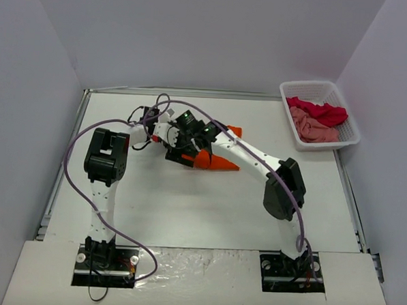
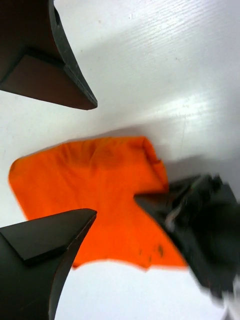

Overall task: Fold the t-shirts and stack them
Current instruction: Put the neatly folded tshirt into the corner of the board with the left arm

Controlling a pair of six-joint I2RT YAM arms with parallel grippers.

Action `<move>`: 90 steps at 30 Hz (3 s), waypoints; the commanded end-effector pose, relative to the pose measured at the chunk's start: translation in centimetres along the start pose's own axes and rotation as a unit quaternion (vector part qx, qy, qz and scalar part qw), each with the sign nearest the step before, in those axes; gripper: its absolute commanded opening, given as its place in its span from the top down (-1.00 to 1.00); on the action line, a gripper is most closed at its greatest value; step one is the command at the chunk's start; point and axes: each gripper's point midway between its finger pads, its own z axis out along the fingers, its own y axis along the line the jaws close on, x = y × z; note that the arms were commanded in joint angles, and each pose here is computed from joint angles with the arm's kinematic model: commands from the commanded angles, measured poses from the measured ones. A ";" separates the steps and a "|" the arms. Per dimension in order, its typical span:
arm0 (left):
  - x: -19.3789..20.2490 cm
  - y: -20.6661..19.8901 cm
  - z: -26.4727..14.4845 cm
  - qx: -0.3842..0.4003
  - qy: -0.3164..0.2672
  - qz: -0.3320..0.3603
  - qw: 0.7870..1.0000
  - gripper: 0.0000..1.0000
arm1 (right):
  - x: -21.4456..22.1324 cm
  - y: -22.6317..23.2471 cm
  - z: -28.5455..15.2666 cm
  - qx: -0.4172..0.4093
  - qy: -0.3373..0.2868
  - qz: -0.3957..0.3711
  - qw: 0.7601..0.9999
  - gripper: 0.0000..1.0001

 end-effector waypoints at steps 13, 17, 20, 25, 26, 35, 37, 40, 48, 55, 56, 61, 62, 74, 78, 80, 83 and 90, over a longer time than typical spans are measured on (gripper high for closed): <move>-0.7 0.9 -2.7 -0.136 0.017 0.138 0.981 0.95 | 18.0 -17.7 -13.4 0.245 0.010 0.270 0.931 -0.63; -1.9 2.1 -4.3 -0.172 0.026 0.160 0.972 0.95 | 23.0 -14.8 -12.5 0.224 0.061 0.287 0.929 -0.63; -3.0 3.2 -5.8 -0.195 0.021 0.159 0.968 0.95 | 25.1 -12.7 -11.7 0.205 0.079 0.305 0.927 -0.63; -5.5 4.9 -8.7 -0.226 -0.005 0.162 0.961 0.95 | 26.3 -11.0 -11.8 0.196 0.085 0.324 0.922 -0.63; -6.3 5.5 -9.8 -0.233 -0.016 0.159 0.959 0.95 | 26.4 -10.9 -12.0 0.197 0.084 0.327 0.920 -0.63; -12.0 9.1 -18.2 -0.287 -0.095 0.148 0.942 0.95 | 27.9 -9.4 -11.7 0.186 0.092 0.353 0.912 -0.63; -13.0 10.4 -20.3 -0.308 -0.109 0.141 0.934 0.95 | 28.0 -9.2 -11.7 0.186 0.093 0.355 0.912 -0.63; -14.7 11.7 -23.5 -0.337 -0.125 0.148 0.922 0.95 | 28.2 -8.8 -11.6 0.183 0.094 0.360 0.910 -0.63; -16.9 15.2 -29.8 -0.401 -0.141 0.146 0.893 0.95 | 28.8 -7.9 -11.7 0.180 0.098 0.368 0.907 -0.64; -18.0 19.1 -32.8 -0.474 -0.130 0.170 0.854 0.95 | 29.2 -7.5 -11.4 0.178 0.097 0.372 0.906 -0.64; -17.8 19.4 -33.2 -0.484 -0.125 0.167 0.850 0.95 | 29.3 -7.5 -11.3 0.177 0.097 0.372 0.906 -0.64; -18.2 20.0 -34.6 -0.503 -0.125 0.177 0.837 0.95 | 29.7 -7.0 -10.7 0.169 0.103 0.373 0.906 -0.65; -18.3 20.3 -35.2 -0.514 -0.126 0.176 0.830 0.95 | 29.7 -6.9 -10.7 0.168 0.104 0.374 0.906 -0.65; -19.0 22.2 -37.7 -0.563 -0.125 0.182 0.797 0.95 | 30.0 -6.4 -10.0 0.159 0.106 0.376 0.907 -0.66; -19.1 22.9 -38.6 -0.580 -0.130 0.174 0.785 0.95 | 30.2 -6.3 -9.8 0.157 0.108 0.377 0.906 -0.66; -19.1 23.3 -39.1 -0.586 -0.132 0.169 0.781 0.95 | 30.2 -6.2 -9.6 0.155 0.109 0.378 0.906 -0.67; -19.2 23.6 -39.5 -0.588 -0.138 0.165 0.780 0.95 | 30.2 -6.3 -9.6 0.156 0.109 0.378 0.906 -0.67; -19.0 24.5 -40.1 -0.594 -0.146 0.150 0.776 0.95 | 30.5 -6.2 -9.4 0.155 0.113 0.379 0.905 -0.67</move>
